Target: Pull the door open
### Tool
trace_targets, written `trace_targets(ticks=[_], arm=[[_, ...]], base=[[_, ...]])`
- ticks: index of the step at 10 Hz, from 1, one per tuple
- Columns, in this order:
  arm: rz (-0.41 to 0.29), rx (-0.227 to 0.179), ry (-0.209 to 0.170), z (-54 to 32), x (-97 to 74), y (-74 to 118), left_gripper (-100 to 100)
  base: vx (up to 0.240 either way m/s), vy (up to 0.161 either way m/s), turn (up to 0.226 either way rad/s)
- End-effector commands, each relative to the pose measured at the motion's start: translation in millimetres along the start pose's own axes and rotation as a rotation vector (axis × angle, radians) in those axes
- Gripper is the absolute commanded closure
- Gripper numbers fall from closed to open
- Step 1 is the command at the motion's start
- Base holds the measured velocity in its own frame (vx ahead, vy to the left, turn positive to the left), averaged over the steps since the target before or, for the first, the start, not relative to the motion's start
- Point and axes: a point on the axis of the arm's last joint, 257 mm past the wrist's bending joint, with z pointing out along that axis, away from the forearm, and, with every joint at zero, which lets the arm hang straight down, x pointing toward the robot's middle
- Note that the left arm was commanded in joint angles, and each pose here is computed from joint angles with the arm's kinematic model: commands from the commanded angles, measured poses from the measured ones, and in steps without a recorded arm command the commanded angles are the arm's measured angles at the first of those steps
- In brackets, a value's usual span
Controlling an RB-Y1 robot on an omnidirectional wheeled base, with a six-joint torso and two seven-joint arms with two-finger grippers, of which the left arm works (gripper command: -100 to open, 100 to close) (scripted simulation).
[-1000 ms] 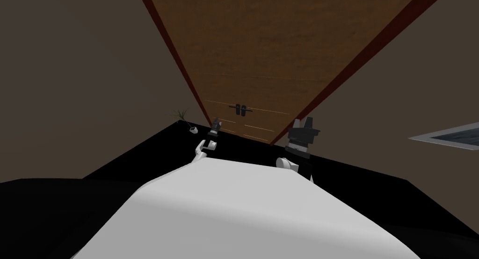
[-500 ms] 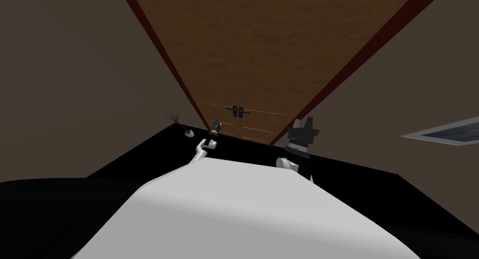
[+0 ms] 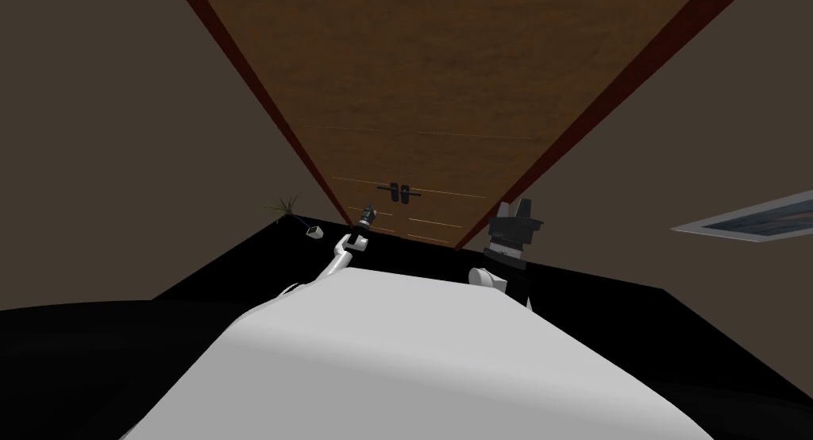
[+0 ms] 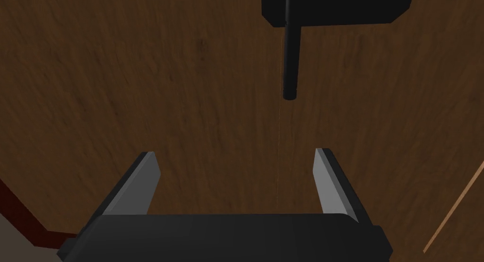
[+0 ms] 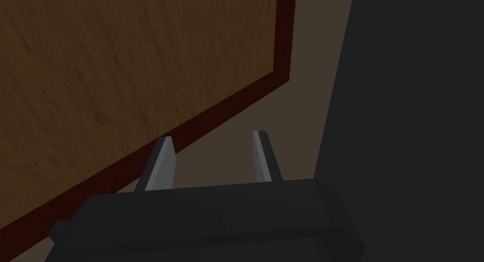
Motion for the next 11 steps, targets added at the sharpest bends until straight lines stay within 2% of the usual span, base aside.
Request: trace_targets(ticks=[1,6,8,9,10,11], arm=[[-0.003,-0.029,-0.005,4.1,-5.2,9.6,-100],[-0.008,-0.101,-0.020,14.2,-18.9,34.0,-100],[-0.008,-0.101,-0.020,14.3,-18.1,33.7,-100],[0.002,-0.119,-0.064,4.3,-52.5,39.9,-100],[0.002,-0.119,-0.064,4.3,-52.5,39.9,-100],[0.008,-0.128,-0.097,-3.6,-78.6,42.6,-100]], base=[[0.177,0.002,-0.075],[0.165,0.012,-0.089],[0.099,0.012,-0.026],[0.039,-0.008,-0.061],[0.035,-0.006,-0.035],[0.049,-0.018,-0.089]])
